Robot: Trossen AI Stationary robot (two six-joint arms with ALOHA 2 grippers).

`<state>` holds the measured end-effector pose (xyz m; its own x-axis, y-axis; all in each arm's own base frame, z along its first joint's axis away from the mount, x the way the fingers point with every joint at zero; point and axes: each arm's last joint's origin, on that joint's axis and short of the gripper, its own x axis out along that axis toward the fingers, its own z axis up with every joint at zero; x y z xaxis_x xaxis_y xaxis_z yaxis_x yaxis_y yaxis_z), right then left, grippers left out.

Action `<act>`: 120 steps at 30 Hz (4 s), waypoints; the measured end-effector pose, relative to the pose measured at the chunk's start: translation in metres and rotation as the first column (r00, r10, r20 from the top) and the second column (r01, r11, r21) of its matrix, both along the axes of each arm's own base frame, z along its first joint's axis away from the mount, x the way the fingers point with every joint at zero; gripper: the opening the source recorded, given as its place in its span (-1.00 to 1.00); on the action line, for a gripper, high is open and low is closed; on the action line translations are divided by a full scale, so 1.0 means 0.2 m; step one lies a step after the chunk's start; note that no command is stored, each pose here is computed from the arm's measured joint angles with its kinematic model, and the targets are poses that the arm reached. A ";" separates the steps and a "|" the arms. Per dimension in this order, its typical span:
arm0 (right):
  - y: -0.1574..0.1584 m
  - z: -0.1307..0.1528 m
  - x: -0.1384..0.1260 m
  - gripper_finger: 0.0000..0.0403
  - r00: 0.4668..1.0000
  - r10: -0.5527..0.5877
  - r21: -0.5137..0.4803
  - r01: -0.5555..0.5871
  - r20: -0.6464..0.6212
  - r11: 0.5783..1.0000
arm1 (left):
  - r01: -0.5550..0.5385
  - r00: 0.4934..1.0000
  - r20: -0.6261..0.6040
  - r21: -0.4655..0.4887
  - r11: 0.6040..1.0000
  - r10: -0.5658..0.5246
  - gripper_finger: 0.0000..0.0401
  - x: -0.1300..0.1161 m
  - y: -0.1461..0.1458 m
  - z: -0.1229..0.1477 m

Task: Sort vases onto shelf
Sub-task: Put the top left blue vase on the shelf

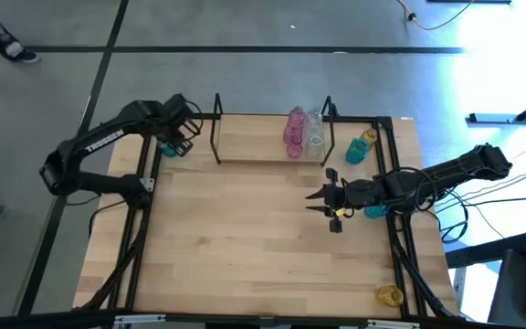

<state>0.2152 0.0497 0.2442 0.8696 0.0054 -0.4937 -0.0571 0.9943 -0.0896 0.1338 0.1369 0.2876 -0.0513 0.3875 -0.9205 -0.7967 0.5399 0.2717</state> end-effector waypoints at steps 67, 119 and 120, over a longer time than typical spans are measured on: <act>0.00 0.00 0.00 -0.43 1.000 0.000 0.000 0.000 0.001 1.000 | -0.091 0.985 -0.156 -0.082 0.992 0.078 -0.30 -0.08 0.13 -0.30; 0.00 0.00 0.00 -0.43 1.000 0.000 0.000 0.000 0.002 1.000 | 0.247 0.942 -0.173 -0.222 0.943 -0.287 -0.86 0.11 -0.27 -0.32; 0.00 0.00 0.00 -0.43 1.000 -0.001 -0.001 0.001 0.003 1.000 | 0.257 0.940 -0.170 -0.219 0.941 -0.297 -0.86 0.12 -0.29 -0.32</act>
<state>0.2153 0.0497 0.2446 0.8709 0.0047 -0.4915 -0.0563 0.9943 -0.0903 0.1584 0.0786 0.2231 -0.1557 0.2303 -0.9606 -0.5484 0.7886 0.2780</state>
